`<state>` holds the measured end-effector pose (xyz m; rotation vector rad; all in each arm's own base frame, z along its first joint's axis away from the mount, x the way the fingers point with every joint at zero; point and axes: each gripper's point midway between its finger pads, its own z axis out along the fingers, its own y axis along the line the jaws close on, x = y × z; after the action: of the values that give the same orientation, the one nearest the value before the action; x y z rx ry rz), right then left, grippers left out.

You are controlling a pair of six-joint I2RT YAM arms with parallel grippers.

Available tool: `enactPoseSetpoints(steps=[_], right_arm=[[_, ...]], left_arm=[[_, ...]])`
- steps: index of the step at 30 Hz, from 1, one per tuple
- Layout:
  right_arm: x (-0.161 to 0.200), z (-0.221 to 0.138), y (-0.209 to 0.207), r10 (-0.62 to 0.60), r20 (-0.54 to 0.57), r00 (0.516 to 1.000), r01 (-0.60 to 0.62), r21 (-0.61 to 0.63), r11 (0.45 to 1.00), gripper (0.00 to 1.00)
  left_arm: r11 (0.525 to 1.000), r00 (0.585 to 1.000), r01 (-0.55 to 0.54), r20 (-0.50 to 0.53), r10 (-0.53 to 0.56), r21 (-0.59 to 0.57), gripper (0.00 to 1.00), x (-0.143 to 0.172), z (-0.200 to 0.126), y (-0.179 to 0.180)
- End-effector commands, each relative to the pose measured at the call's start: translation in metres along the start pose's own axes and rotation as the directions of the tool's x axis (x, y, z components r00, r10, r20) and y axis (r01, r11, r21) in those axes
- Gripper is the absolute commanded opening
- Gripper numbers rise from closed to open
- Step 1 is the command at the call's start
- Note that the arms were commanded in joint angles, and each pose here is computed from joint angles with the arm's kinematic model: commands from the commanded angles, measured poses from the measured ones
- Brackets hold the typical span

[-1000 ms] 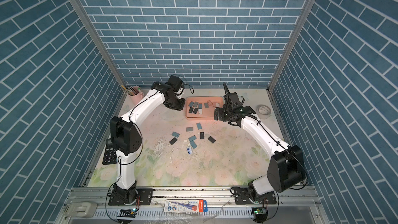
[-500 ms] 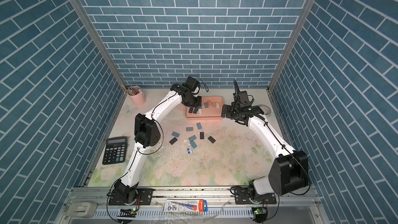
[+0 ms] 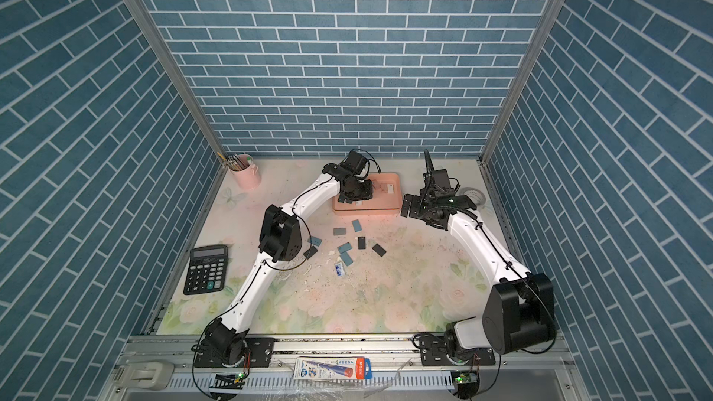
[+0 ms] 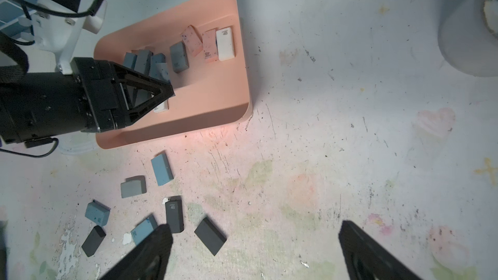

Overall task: Put the eraser in the storage box
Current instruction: Place the eraser at the center of the board.

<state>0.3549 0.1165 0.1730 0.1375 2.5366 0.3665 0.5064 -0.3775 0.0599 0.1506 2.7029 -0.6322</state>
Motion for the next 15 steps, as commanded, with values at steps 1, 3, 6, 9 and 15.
enactPoseSetpoints(steps=[1, 3, 6, 9, 15], right_arm=[[0.0, 0.001, -0.001, 0.033, -0.004, 0.999, -0.033, -0.009, 0.999, 0.99], [-0.002, 0.003, -0.002, 0.033, -0.003, 0.999, -0.033, -0.008, 0.999, 0.99], [-0.003, 0.007, -0.003, 0.036, -0.004, 0.999, -0.036, -0.006, 0.999, 0.99], [-0.005, 0.009, -0.003, 0.038, -0.003, 0.999, -0.038, -0.004, 0.999, 0.99], [-0.007, 0.009, -0.002, 0.037, 0.004, 0.999, -0.037, -0.008, 0.999, 0.99]], left_arm=[[1.0, 1.0, 0.019, 0.023, -0.019, 0.0, 0.25, -0.004, 0.007, -0.002], [0.999, 0.999, 0.028, 0.015, -0.028, -0.016, 0.25, -0.001, 0.009, 0.001], [0.999, 0.999, 0.039, -0.001, -0.039, -0.037, 0.26, 0.005, 0.011, 0.005], [0.996, 0.998, 0.057, -0.022, -0.058, -0.07, 0.26, 0.011, 0.01, 0.011], [0.994, 0.997, 0.058, -0.049, -0.063, -0.089, 0.26, 0.022, 0.014, 0.017]])
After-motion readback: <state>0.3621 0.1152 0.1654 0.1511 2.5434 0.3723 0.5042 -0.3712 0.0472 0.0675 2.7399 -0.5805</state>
